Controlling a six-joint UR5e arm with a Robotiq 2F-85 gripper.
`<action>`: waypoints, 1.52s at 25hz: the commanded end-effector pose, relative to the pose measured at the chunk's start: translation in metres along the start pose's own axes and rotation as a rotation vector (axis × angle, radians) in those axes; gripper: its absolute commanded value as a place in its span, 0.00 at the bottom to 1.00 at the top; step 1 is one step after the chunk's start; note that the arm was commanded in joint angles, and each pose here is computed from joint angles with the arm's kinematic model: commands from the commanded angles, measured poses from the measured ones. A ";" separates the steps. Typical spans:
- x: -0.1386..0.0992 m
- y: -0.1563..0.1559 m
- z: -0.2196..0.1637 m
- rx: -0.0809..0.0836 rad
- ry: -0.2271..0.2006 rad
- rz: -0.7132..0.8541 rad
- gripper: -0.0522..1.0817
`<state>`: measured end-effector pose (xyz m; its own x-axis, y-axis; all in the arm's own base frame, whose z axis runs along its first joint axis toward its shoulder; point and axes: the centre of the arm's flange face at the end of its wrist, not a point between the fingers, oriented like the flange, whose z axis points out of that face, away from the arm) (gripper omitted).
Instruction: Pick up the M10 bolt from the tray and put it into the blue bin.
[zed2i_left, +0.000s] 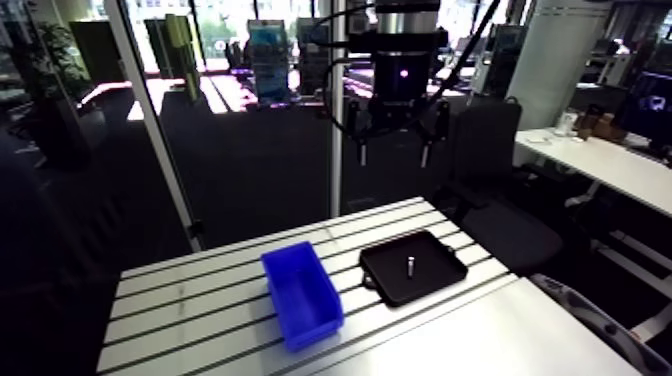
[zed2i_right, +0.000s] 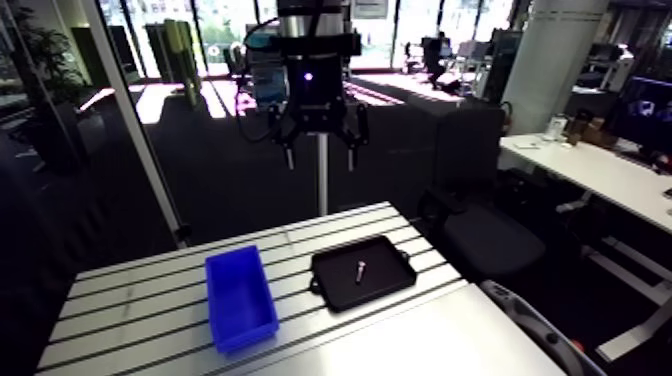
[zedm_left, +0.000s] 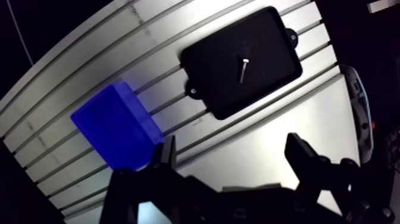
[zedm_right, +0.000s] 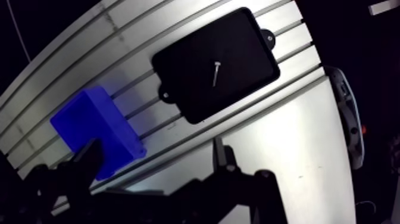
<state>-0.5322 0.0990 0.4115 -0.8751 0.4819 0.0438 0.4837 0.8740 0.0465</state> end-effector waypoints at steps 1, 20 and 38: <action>-0.001 0.017 0.026 0.004 0.005 0.036 0.06; 0.009 0.058 0.134 0.085 -0.090 0.074 0.06; 0.015 0.077 0.190 0.075 -0.108 0.083 0.06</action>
<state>-0.5103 0.1789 0.2392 -0.8349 0.5468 -0.0626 0.5492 0.8352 -0.0300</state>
